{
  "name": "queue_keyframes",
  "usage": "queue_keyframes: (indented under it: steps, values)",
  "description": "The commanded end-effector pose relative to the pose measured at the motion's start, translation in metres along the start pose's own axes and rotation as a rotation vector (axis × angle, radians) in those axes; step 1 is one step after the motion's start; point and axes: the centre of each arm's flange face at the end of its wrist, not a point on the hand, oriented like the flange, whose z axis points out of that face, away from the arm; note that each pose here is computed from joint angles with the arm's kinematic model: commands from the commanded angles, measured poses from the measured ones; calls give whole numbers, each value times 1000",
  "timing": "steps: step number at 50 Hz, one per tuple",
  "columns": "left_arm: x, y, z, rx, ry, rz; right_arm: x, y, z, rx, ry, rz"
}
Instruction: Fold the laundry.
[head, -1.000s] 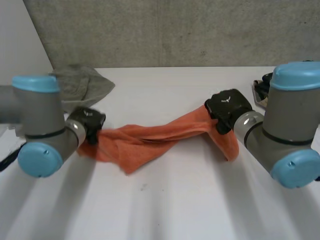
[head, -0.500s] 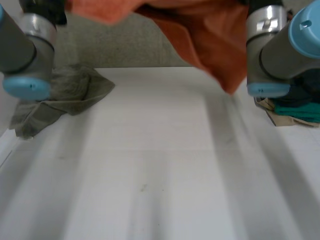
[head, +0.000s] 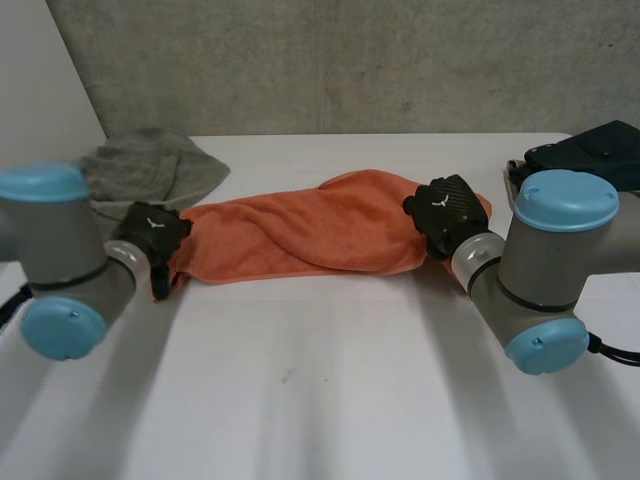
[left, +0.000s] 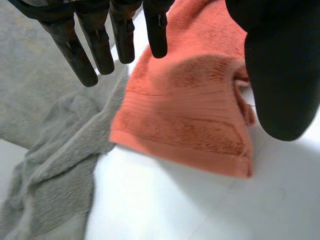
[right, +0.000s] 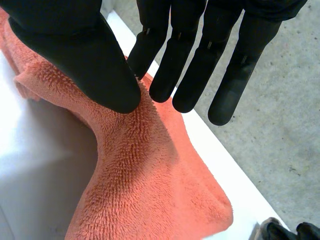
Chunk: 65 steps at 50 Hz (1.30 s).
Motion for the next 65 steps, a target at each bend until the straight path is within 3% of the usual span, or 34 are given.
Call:
queue_keyframes:
  steps: [1,11,21,38,65]
  values:
    - [-36,-18,-13,54,-23,-43,7,-12,-6,16,28,-22]
    - [-16,6,-8,-34,158,-99,9,-11,-9,8,33,13]
    - [-18,8,24,21,122,-146,5,-5,-11,-14,25,17]
    - [-14,19,47,4,137,-136,7,0,-11,-27,29,14]
    - [-3,5,39,-22,202,-151,9,4,-8,-35,35,-1]
